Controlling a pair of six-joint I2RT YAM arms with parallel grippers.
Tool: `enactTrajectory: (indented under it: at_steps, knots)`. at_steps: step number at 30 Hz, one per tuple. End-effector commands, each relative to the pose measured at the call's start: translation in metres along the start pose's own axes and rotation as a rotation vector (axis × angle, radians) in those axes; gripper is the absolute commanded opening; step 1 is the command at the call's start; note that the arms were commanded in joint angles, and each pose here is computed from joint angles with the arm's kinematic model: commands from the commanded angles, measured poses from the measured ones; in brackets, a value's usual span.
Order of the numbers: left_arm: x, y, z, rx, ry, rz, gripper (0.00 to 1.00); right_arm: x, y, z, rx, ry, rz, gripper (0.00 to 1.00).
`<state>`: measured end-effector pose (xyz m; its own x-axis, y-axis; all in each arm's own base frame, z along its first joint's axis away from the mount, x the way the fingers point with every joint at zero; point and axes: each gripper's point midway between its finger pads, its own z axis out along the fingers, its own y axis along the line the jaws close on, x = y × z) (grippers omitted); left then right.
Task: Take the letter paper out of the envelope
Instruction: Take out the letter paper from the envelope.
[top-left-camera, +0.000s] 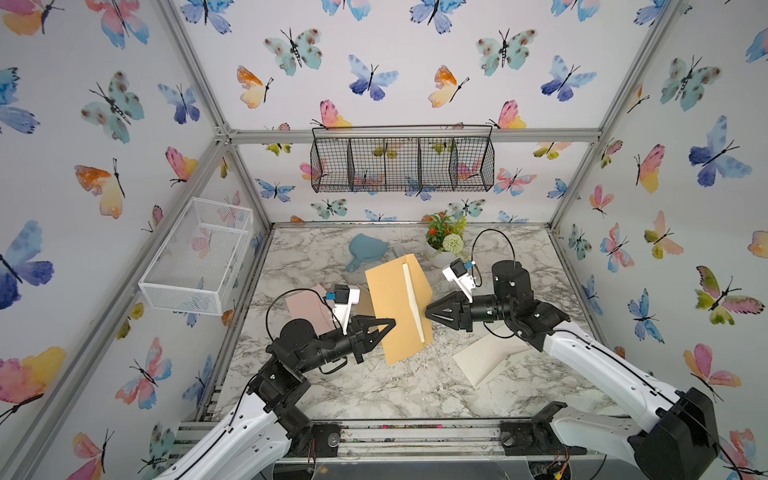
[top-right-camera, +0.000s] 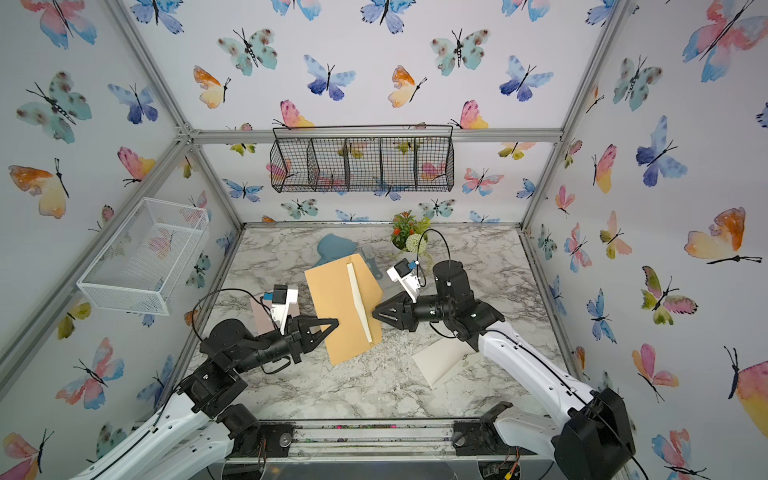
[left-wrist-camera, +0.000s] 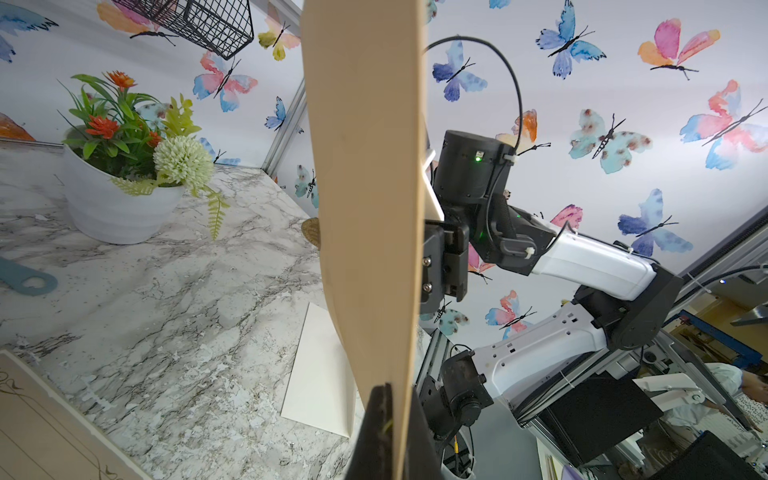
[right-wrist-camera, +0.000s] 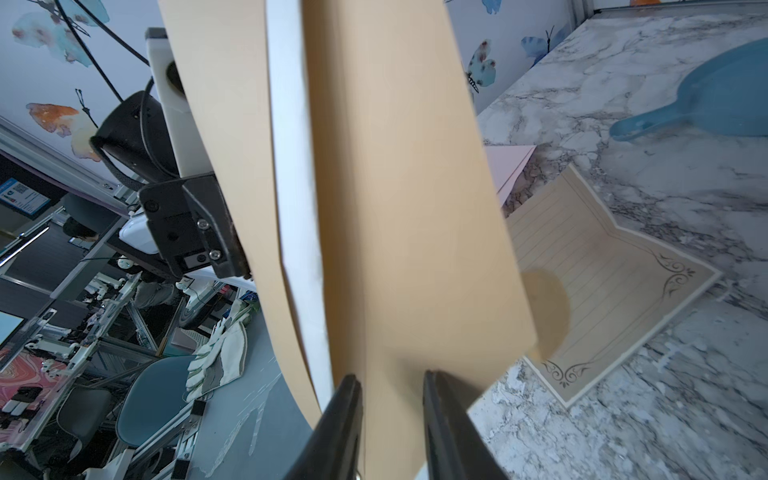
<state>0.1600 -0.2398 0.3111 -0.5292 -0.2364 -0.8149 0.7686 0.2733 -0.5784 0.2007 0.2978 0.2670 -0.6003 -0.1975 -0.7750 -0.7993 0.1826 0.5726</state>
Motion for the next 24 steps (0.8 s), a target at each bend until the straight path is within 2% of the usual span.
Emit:
enactTrajectory:
  at_steps: [1, 16, 24]
  knots:
    - [-0.02, -0.022, -0.004, 0.058, -0.05, 0.056, 0.0, -0.002, 0.011, 0.002, -0.084, -0.004, -0.008, 0.29]
    - [-0.014, -0.016, 0.004, 0.077, -0.041, 0.029, 0.0, -0.018, 0.042, -0.002, -0.254, -0.028, -0.037, 0.26]
    - [-0.012, -0.014, 0.005, 0.08, -0.037, 0.022, 0.0, -0.017, 0.036, 0.004, -0.259, -0.026, -0.024, 0.26]
